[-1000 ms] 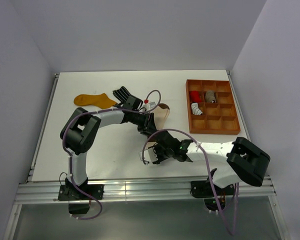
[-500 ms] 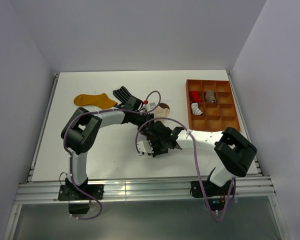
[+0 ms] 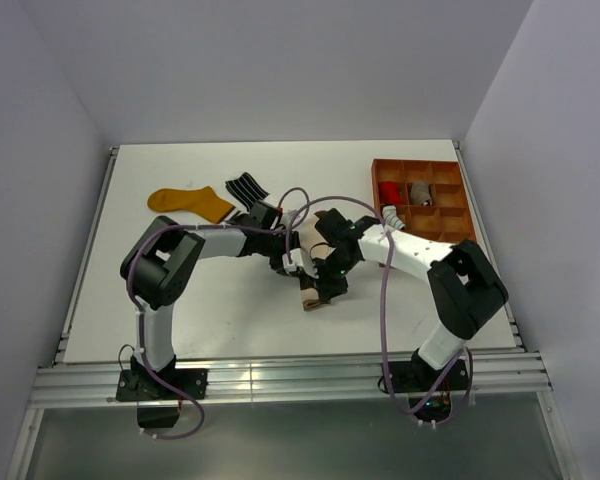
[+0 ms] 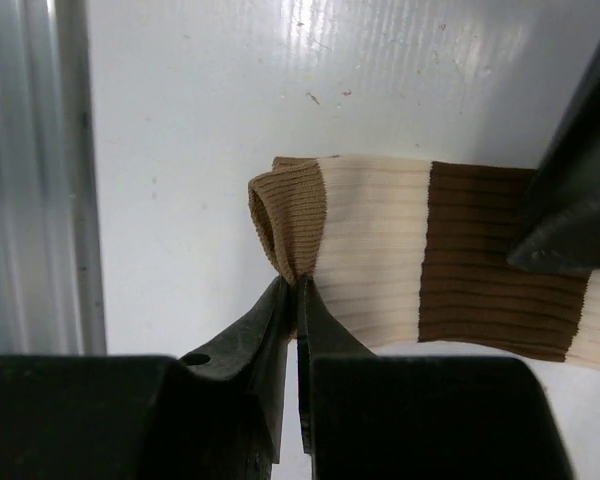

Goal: Roll the socks
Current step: Roll the sock at the center of the board.

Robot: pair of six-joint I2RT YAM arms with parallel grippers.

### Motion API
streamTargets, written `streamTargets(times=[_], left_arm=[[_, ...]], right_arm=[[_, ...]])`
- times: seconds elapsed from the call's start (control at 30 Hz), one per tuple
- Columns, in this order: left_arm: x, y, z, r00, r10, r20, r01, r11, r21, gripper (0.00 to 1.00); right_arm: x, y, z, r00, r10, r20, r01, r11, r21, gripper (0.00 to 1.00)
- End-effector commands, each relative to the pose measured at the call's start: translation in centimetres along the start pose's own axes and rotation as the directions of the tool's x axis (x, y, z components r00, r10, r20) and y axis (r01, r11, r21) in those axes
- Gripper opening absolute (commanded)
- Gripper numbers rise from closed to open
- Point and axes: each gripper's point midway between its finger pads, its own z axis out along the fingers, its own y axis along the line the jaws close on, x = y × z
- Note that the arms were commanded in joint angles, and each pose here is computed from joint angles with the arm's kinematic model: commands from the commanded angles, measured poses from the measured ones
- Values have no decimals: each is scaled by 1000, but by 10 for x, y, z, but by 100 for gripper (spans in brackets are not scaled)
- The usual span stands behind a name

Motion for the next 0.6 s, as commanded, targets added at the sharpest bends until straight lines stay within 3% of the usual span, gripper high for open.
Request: streamTargets(times=[0.0,0.27,0.57], left_arm=[[-18,-16,-14,991,30,134,-33,999,23,33],[-18,-28,-34,963,104,251,-117,992,40,35],[-7,-64,-39,909,289,300,-325,943,78,41]], right_arm=[[-8,14,-8,995,85,55,-76,985,-152,9],[2,7,-11,959,283,21,-264,916,-303,10],[3,-13,-4,890,454,-26,-431,823,-369,10]])
